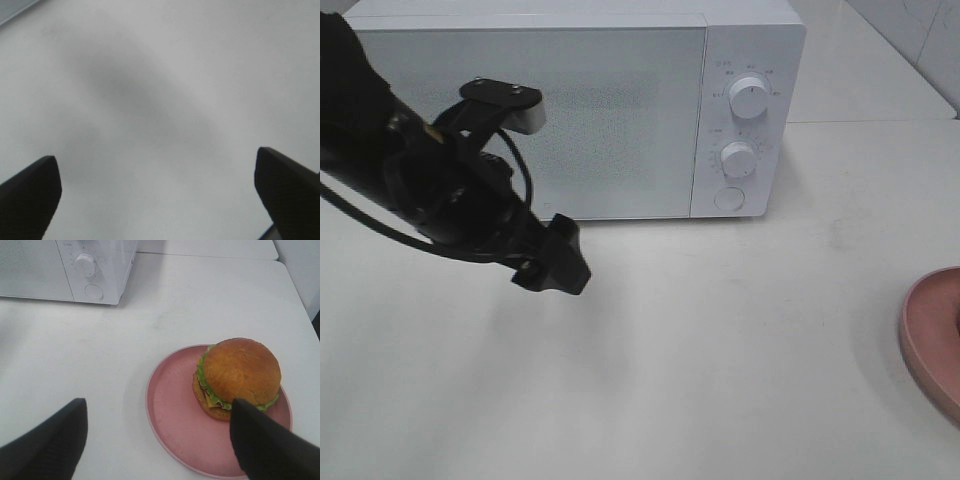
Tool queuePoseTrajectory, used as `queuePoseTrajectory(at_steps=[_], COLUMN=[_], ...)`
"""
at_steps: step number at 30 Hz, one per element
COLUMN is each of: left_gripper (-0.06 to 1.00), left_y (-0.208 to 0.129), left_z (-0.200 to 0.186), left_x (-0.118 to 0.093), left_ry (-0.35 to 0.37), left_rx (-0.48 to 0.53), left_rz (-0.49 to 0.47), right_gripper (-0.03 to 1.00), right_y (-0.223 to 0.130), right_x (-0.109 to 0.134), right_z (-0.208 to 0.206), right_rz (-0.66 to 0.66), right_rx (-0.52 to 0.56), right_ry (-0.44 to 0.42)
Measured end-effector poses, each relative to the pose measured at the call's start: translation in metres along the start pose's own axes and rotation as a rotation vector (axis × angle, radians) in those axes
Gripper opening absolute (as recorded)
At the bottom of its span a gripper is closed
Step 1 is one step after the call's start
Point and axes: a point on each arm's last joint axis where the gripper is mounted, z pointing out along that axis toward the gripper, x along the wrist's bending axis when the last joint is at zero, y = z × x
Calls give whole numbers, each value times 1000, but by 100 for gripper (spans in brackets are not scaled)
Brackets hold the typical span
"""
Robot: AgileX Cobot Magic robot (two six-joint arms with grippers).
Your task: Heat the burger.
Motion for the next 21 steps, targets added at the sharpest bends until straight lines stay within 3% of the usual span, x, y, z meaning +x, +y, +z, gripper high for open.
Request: queuePoseTrajectory(at_steps=[6, 8, 14, 16, 19, 21], left_gripper=[97, 97, 97, 97, 97, 97], left_y=[-12, -21, -30, -42, -46, -57], left_z=[-24, -46, -68, -93, -99, -123], left_x=[25, 44, 65, 88, 94, 108], left_ry=[-12, -14, 8, 57, 75, 132], left_rx=[106, 142, 150, 150, 143, 105], left_rz=[-76, -151, -237, -338, -367, -471], right_gripper=[76, 76, 76, 76, 76, 76], right_y=[0, 0, 0, 0, 0, 0], right_x=[0, 0, 0, 0, 0, 0], right_z=[0, 0, 0, 0, 0, 0], right_rz=[0, 0, 0, 0, 0, 0], right_rx=[0, 0, 0, 0, 0, 0], right_ry=[0, 0, 0, 0, 0, 0])
